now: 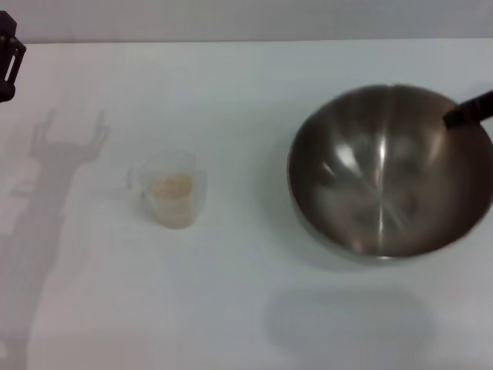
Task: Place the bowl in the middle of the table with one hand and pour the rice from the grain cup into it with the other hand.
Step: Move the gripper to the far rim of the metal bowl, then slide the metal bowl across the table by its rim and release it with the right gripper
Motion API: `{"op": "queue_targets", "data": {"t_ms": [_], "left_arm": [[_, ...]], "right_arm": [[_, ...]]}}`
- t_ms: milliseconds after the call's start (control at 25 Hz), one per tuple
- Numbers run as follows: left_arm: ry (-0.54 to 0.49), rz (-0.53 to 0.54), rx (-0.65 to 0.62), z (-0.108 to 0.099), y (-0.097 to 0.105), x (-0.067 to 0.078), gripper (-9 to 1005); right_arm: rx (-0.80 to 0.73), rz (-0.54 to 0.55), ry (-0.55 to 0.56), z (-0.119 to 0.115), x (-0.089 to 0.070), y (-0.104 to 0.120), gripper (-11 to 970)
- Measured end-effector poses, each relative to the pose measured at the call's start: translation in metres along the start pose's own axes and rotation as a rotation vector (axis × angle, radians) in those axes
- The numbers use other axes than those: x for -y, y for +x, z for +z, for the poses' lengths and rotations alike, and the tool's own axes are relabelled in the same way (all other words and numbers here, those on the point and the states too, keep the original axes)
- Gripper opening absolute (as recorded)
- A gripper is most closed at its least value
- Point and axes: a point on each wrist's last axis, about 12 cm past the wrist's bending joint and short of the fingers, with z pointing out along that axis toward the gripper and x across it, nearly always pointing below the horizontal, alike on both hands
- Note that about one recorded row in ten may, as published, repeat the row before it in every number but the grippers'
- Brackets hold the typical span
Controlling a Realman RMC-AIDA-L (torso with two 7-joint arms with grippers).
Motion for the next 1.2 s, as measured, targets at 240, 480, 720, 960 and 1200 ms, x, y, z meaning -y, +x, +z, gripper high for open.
{"op": "queue_targets", "data": {"t_ms": [240, 480, 720, 960, 1200], "left_arm": [[0.002, 0.002, 0.003, 0.001, 0.0, 0.0, 823], [0.004, 0.004, 0.011, 0.002, -0.001, 0.0, 822], [0.004, 0.004, 0.014, 0.002, -0.001, 0.0, 822], [0.001, 0.004, 0.015, 0.002, -0.002, 0.0, 822], [-0.006, 0.004, 0.018, 0.003, -0.002, -0.001, 821]], "right_arm": [[0.103, -0.016, -0.037, -0.007, -0.013, -0.013, 34], [0.147, -0.032, -0.101, -0.007, -0.024, -0.022, 35], [0.135, -0.01, -0.171, 0.01, -0.031, -0.026, 36], [0.102, -0.01, -0.203, 0.025, -0.038, -0.028, 37], [0.07, -0.001, -0.227, 0.037, -0.043, -0.029, 38]]}}
